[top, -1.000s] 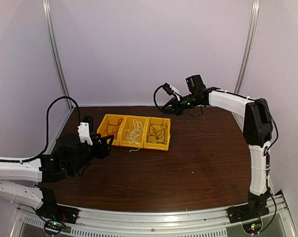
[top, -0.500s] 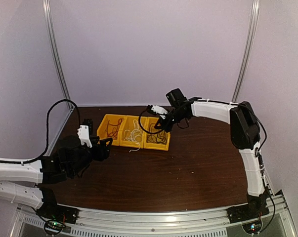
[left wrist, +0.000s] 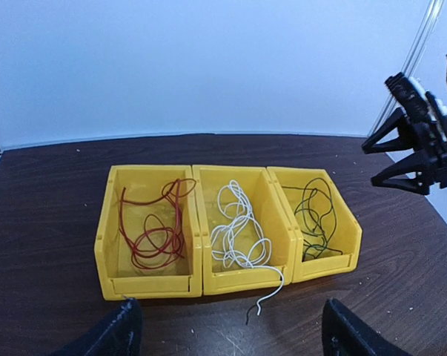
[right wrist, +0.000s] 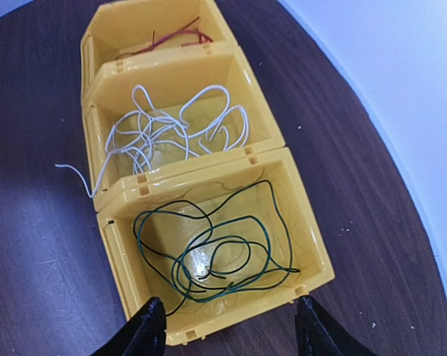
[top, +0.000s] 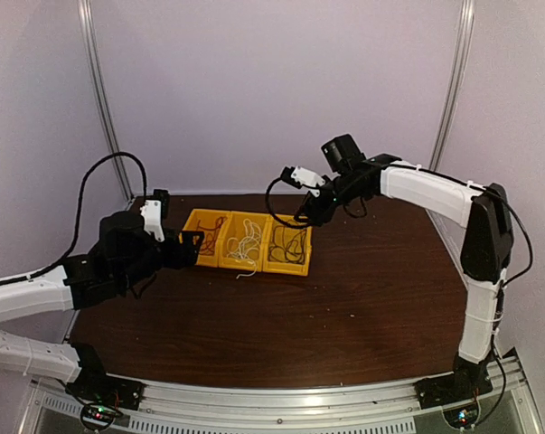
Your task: Untangle the cables
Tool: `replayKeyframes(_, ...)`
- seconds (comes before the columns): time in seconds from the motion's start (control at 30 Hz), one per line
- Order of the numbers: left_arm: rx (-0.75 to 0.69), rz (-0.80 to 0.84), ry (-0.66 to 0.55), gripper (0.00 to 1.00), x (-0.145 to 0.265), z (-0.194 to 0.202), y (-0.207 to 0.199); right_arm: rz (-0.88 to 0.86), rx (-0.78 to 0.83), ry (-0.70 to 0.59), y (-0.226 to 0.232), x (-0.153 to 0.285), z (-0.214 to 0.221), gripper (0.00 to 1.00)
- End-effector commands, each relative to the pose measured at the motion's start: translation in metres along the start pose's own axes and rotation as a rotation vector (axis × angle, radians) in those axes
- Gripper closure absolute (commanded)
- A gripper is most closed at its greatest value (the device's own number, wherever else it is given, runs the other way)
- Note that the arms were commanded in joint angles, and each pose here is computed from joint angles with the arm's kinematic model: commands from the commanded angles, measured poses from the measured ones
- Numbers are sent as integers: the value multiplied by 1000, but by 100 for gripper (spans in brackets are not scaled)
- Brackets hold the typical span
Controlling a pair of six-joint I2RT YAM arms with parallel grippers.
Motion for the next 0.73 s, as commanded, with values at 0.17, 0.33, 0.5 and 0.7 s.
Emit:
replayKeyframes(0.17, -189, -61, 76, 11, -5, -50, 0, 102, -29, -70, 16, 97, 6, 35)
replayKeyframes(0.33, -234, -125, 20, 7, -9, -77, 13, 376, -141, -185, 1, 172, 24, 15)
replayKeyframes(0.5, -201, -205, -72, 2, -14, -101, 34, 788, -343, -277, 1, 238, 57, 0)
replayKeyframes(0.7, -133, -275, -105, 2, -21, -93, 51, 787, -403, -371, 26, 242, 99, 0)
Point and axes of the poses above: each gripper's point midway between its finger pads, its own x axis back along the fingers, its own y axis along the line the jaws close on, z = x × y, the point moved 9 cm from there along x, back along the fingers, and after that the axes turned 12 degrees about x, right-handed, at the moved point
